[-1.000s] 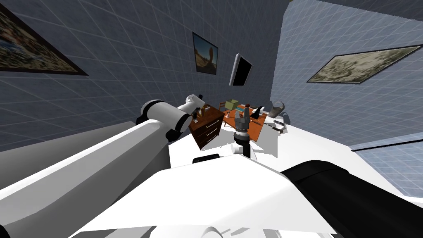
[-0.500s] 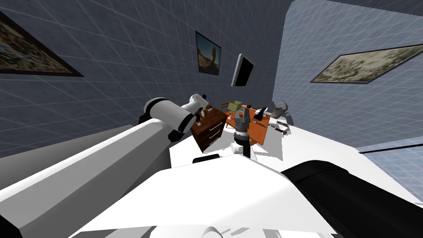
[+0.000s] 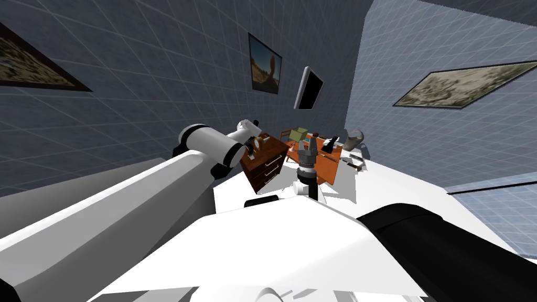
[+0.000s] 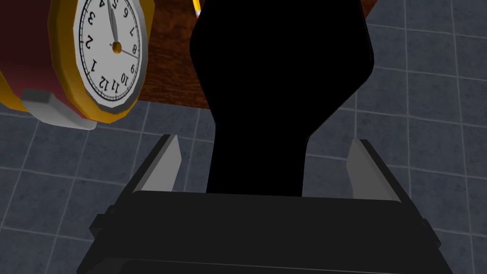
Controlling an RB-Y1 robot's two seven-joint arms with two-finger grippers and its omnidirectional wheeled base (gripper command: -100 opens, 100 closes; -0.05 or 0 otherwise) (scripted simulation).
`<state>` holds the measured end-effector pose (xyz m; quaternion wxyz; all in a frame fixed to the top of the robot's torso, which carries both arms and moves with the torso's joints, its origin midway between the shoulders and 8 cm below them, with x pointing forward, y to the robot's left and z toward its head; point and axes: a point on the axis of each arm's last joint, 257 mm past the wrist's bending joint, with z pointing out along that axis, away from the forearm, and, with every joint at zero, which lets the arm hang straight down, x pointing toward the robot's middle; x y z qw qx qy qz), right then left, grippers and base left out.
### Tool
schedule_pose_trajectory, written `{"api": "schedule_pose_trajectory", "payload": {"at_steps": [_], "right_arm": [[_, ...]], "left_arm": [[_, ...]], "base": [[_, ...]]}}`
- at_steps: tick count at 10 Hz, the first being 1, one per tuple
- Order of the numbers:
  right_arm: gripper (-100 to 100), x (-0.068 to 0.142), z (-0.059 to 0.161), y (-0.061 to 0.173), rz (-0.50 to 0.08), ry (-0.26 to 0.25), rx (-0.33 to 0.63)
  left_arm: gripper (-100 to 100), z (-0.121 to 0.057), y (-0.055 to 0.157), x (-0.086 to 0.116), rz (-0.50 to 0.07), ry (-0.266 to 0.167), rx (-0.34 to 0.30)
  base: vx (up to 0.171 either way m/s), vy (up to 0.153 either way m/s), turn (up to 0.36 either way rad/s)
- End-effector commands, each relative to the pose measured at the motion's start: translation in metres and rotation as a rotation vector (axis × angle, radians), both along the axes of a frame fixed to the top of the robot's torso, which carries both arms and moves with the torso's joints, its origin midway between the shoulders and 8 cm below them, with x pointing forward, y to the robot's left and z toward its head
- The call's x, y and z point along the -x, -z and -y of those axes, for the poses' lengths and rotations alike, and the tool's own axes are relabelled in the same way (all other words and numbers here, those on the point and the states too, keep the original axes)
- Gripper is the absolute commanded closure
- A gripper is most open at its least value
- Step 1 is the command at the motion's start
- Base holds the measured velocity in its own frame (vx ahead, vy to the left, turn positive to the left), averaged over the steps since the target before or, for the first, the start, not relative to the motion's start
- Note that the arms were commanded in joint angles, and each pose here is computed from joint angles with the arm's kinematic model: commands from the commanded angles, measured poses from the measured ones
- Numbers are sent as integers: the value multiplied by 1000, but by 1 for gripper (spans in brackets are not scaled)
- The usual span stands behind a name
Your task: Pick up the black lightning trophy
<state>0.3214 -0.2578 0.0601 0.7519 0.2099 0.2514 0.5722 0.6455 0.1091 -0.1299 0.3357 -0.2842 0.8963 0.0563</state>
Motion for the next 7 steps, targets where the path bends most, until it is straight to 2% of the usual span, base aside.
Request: {"api": "schedule_pose_trajectory", "payload": {"at_steps": [1, 2, 3, 5, 7], "right_arm": [[0, 0, 0, 0, 0, 0, 0], [0, 0, 0, 0, 0, 0, 0], [0, 0, 0, 0, 0, 0, 0], [0, 0, 0, 0, 0, 0, 0], [0, 0, 0, 0, 0, 0, 0]], "left_arm": [[-100, -26, 2, -9, 0, 3, 3], [-100, -42, 4, -14, 1, -1, 5], [-100, -42, 4, -14, 0, 1, 4], [-100, -76, 7, -21, 1, -4, 4], [-100, -75, 3, -22, 6, -2, 4]], "base": [[-34, -150, -25], [-24, -168, -12], [-9, -118, 1], [-23, -97, -27], [-14, -55, 2]]}}
